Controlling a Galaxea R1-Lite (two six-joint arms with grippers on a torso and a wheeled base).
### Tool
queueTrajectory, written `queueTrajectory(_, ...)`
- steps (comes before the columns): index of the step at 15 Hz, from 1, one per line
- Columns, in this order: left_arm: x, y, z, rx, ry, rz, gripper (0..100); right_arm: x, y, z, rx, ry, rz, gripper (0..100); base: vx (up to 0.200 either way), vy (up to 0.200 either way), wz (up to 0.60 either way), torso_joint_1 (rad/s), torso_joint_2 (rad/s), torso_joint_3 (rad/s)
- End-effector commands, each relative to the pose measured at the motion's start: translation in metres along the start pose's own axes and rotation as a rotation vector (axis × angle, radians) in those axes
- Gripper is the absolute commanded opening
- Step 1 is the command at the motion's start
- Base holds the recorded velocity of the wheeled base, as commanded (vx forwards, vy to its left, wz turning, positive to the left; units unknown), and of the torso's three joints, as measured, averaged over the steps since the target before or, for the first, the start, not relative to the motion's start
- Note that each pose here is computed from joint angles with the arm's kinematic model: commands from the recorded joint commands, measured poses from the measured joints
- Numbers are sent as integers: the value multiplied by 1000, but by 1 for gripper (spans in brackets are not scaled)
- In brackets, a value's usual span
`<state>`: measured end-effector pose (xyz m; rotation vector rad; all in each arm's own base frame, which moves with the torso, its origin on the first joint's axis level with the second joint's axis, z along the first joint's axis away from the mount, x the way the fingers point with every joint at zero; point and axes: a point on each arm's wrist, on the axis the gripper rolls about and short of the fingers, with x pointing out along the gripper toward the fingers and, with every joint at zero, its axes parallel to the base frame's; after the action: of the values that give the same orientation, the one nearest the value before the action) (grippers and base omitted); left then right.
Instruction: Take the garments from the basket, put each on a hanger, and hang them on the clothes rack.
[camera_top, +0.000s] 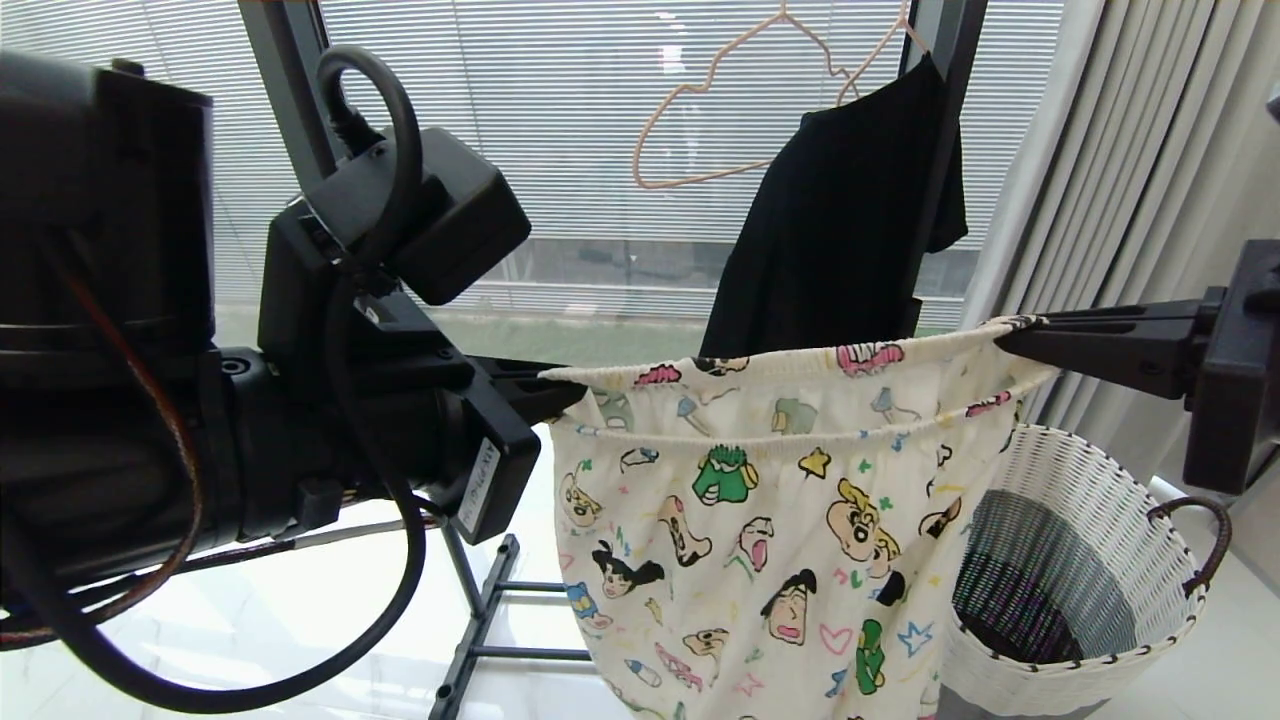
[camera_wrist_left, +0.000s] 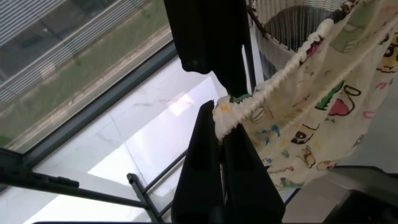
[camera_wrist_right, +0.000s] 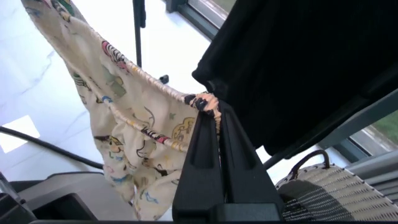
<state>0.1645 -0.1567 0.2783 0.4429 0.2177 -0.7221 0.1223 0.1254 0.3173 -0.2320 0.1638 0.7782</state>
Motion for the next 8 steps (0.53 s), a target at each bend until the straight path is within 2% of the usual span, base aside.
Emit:
queueTrajectory(1,4,0,-1,1,11,-1,0,-3,0,0,0,-6,1,0,0,0,0,0,0,0)
queueTrajectory(3,5,-1,-1,-1,11,-1,0,-3,0,-2,-1,1,1,0,0,0,0,0,0,0)
queueTrajectory(4,5,-1,-1,-1,12,0,0,-3,1,-4,-1,9,2,100,0,0,0,0,0,0)
queueTrajectory(8,7,0,-2,-2,19,9,0,-10,2,-12,-1,18,3,100,0,0,0,0,0,0)
